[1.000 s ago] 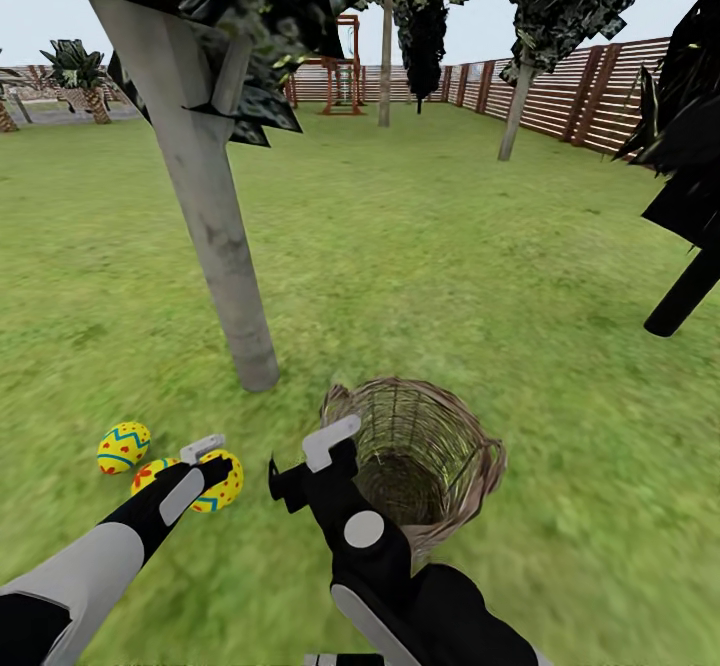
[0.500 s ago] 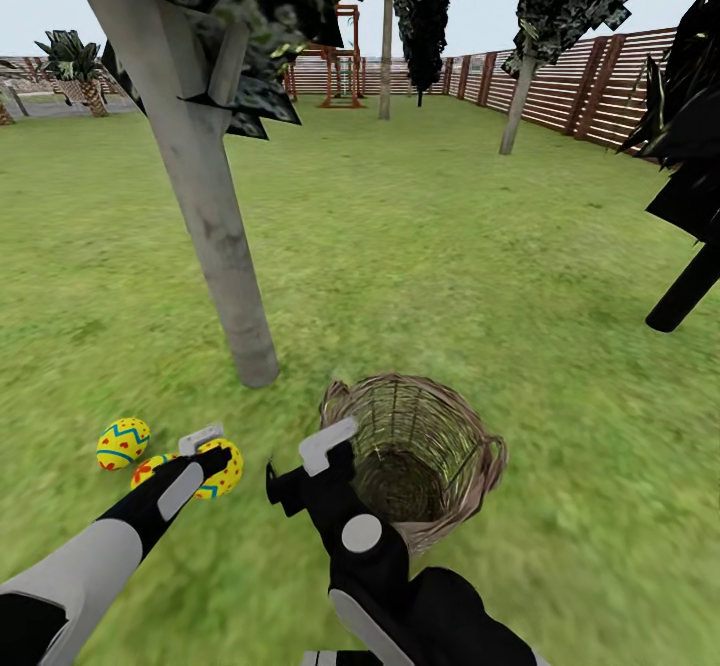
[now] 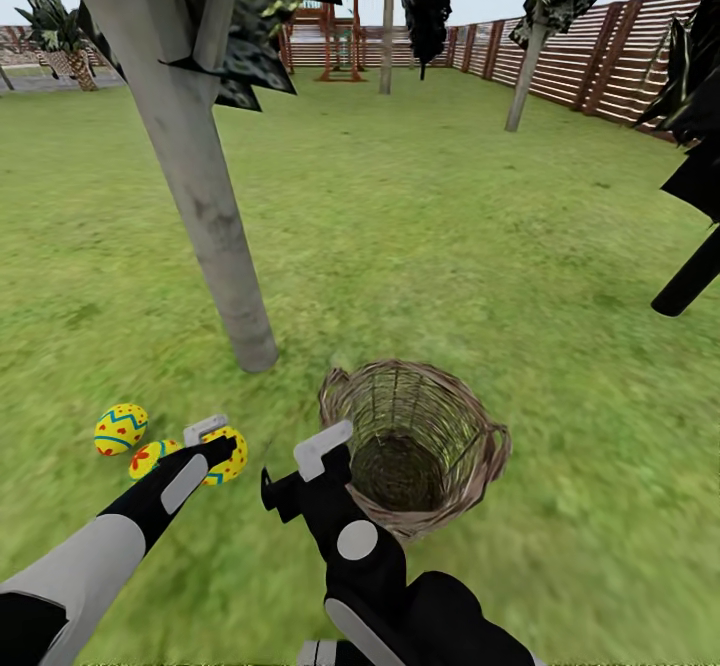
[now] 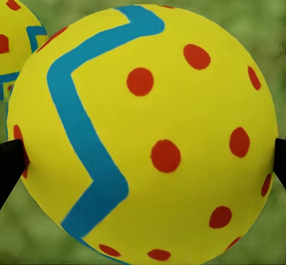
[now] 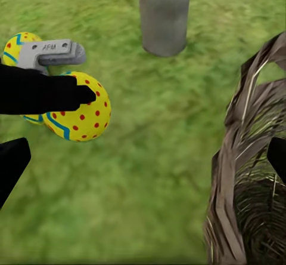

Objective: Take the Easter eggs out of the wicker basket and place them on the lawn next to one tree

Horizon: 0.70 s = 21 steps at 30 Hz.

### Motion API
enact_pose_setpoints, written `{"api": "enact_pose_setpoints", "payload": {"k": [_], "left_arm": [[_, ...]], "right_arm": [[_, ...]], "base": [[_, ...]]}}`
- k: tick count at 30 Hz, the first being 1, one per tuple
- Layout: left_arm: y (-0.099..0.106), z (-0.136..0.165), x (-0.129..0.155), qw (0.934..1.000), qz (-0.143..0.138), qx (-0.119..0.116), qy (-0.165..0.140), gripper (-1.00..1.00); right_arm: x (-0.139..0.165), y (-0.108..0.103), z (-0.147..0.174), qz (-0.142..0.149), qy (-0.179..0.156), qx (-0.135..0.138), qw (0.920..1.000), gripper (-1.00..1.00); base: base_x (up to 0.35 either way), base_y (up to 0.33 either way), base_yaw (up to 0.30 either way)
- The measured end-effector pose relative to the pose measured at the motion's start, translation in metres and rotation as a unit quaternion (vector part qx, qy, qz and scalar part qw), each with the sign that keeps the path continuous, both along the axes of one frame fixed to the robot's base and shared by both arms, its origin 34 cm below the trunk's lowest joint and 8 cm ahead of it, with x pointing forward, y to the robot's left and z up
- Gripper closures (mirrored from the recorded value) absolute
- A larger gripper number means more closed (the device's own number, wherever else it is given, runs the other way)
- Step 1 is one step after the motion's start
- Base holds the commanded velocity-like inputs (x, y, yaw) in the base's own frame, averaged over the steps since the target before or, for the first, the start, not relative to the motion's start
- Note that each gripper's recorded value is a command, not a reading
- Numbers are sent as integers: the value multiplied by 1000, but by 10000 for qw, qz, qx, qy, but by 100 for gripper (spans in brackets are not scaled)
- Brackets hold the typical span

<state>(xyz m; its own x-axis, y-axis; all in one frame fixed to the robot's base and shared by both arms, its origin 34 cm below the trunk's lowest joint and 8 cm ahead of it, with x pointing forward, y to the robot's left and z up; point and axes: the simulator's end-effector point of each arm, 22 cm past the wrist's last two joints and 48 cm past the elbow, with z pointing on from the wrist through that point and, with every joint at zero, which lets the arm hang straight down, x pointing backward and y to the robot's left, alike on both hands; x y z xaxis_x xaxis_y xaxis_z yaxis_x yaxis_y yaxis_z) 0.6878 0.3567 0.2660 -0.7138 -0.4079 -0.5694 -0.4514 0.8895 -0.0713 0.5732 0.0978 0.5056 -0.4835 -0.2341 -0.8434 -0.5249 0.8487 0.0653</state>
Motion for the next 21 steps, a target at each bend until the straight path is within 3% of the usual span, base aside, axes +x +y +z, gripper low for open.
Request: {"api": "enact_pose_setpoints", "payload": {"k": [12,21], "left_arm": [[-3,-30,-11,9997,-24,1,232,100],[-10,-25,12,9999,-100,-50,-63,100]], "right_arm": [[-1,1,-25,15,243,3,9997,-100],[-3,2,-44,32,434,3,9991,-100]], "base": [[0,0,0],[0,0,0]]}}
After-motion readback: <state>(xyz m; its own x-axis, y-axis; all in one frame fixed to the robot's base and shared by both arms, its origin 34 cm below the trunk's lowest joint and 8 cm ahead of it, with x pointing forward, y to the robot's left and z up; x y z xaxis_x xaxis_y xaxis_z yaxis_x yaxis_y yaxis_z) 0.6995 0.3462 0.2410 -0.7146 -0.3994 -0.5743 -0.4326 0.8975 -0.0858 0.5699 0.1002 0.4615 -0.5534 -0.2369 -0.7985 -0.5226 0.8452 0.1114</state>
